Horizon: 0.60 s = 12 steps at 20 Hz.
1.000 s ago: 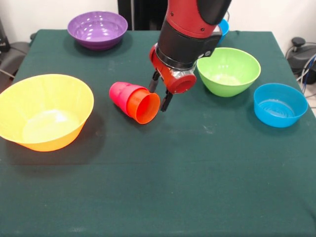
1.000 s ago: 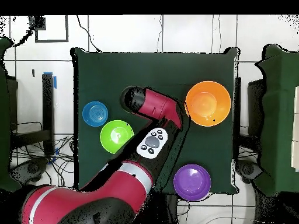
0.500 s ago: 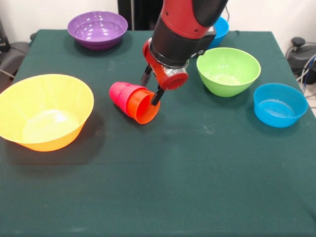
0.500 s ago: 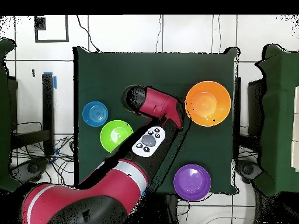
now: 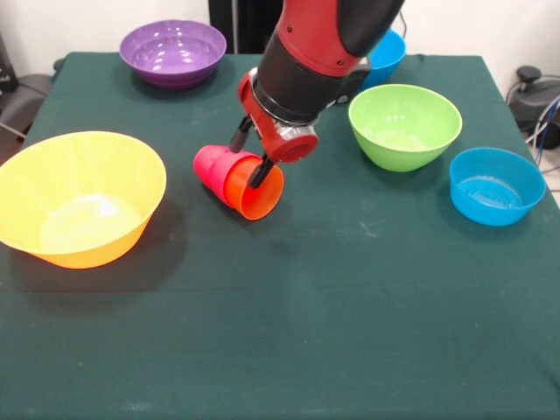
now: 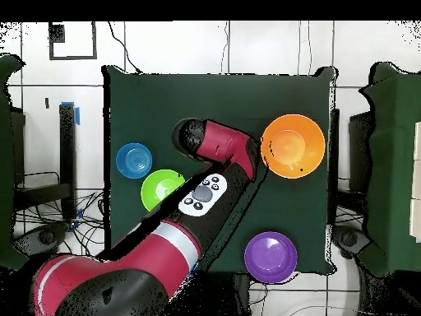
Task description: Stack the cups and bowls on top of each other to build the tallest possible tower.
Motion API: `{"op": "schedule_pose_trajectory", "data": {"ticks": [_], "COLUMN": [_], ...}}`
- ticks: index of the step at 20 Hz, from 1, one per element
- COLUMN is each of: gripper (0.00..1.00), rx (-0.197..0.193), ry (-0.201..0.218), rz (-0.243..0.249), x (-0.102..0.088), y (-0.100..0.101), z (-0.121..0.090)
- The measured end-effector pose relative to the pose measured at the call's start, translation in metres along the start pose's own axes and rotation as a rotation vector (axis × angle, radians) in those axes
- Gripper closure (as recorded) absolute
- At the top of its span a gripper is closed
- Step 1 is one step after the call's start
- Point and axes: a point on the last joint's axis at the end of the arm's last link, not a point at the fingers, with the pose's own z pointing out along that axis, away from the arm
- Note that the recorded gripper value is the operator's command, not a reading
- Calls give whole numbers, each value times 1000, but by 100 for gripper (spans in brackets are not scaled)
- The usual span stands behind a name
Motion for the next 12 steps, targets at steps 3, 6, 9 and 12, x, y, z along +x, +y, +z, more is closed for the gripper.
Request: {"op": "schedule_pose_trajectory", "data": {"ticks": [3,6,9,12], "gripper": [0,0,0,0], "rx": [11,27,36,39], "ry": [-17,-37,-43,-48], "rz": [-12,-34,-48,-56], "x": [0,5,10,12], "y": [1,5,7,9], "z": [5,13,20,23]}}
